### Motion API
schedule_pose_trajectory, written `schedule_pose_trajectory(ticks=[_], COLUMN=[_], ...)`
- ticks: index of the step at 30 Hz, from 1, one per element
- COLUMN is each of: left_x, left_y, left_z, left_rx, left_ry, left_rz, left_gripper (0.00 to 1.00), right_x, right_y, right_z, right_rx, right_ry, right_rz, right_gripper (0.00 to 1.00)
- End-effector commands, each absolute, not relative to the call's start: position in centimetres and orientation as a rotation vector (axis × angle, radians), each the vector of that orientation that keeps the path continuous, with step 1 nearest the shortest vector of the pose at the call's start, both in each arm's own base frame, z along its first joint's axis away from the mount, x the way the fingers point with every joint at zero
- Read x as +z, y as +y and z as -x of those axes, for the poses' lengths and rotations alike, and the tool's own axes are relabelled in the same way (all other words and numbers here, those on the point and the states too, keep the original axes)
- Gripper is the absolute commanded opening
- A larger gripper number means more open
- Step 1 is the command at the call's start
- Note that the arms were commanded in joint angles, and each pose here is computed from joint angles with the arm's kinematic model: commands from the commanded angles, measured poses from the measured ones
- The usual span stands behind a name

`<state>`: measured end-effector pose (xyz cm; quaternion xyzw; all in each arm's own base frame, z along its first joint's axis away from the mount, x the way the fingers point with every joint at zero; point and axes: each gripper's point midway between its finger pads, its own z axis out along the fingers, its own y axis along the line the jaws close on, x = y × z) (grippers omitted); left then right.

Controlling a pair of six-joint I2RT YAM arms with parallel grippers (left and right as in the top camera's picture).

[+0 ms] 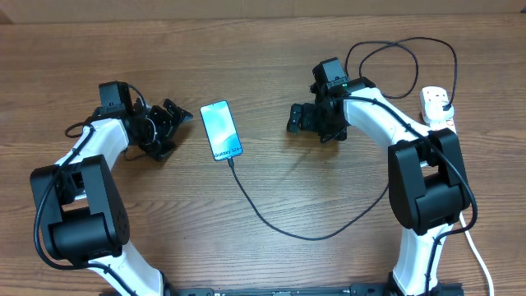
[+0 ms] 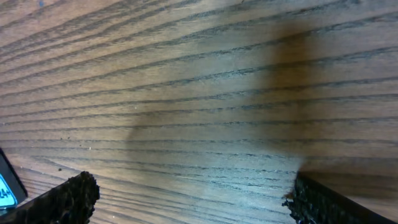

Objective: Plug charger to phone and switch on socket
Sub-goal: 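Open the right gripper and lift it away from the phone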

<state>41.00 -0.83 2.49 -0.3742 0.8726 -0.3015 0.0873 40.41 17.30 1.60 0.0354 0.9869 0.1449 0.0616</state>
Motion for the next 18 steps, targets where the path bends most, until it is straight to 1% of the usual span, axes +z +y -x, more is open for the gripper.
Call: schedule_pose_trajectory(ticks=[1,18], left_x=[0.41,0.72], left_y=[0.59,0.64], left_z=[-40.02,-40.10], left_rx=[-0.757,-0.757], left_ry=[2.633,2.626], left_rz=[1.178,1.173], left_gripper=[1.00,1.00], right_x=[3.31,3.31], right_y=[17.27,17.27], right_z=[-41.51,-41.51], right_rx=[0.438,0.438], right_ry=[2.929,2.929], right_rz=[-0.098,-0.098], right_gripper=[1.00,1.00])
